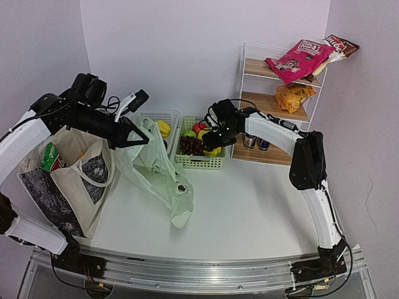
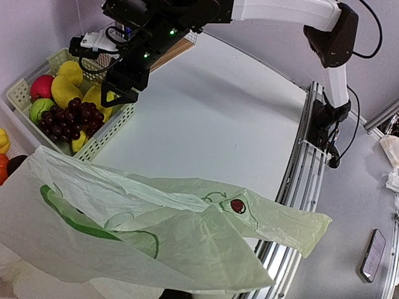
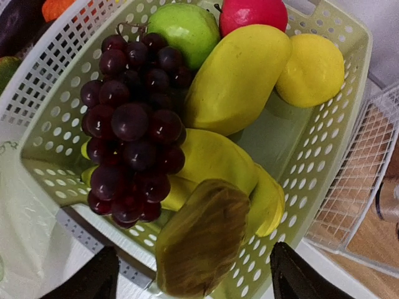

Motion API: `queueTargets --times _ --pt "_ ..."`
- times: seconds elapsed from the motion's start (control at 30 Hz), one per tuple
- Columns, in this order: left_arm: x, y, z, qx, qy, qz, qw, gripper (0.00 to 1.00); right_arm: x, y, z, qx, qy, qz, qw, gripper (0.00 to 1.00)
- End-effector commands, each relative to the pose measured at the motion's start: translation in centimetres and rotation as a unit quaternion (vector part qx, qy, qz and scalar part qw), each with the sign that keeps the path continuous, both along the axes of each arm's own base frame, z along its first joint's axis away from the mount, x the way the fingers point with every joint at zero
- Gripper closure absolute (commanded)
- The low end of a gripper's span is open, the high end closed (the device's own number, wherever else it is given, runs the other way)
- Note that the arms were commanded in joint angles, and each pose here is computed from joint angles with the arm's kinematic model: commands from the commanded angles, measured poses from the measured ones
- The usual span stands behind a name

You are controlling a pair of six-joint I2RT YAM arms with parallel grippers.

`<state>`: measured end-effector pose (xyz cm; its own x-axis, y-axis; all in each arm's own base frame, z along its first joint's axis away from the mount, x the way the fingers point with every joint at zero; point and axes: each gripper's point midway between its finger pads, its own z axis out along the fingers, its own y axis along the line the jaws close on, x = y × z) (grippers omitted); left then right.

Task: Place the mixed food into the grocery bags and tie them

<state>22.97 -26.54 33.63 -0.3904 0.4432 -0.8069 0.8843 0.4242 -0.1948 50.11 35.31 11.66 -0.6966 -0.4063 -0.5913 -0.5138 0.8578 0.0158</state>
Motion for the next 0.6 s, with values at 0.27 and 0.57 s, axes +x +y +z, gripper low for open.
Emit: queueTargets --times 0.27,0.57 --pt "-0.1 0.0 1.8 -0.015 -0.026 -0.005 1.0 1.0 4.9 0.4 -0.4 -0.053 -0.115 0.01 0.992 0.73" --pt "-0.2 0.1 2.0 -0.018 -0.034 -0.007 0.999 1.0 6.2 -1.5 6.6 -0.087 -0.206 -0.019 0.975 1.0"
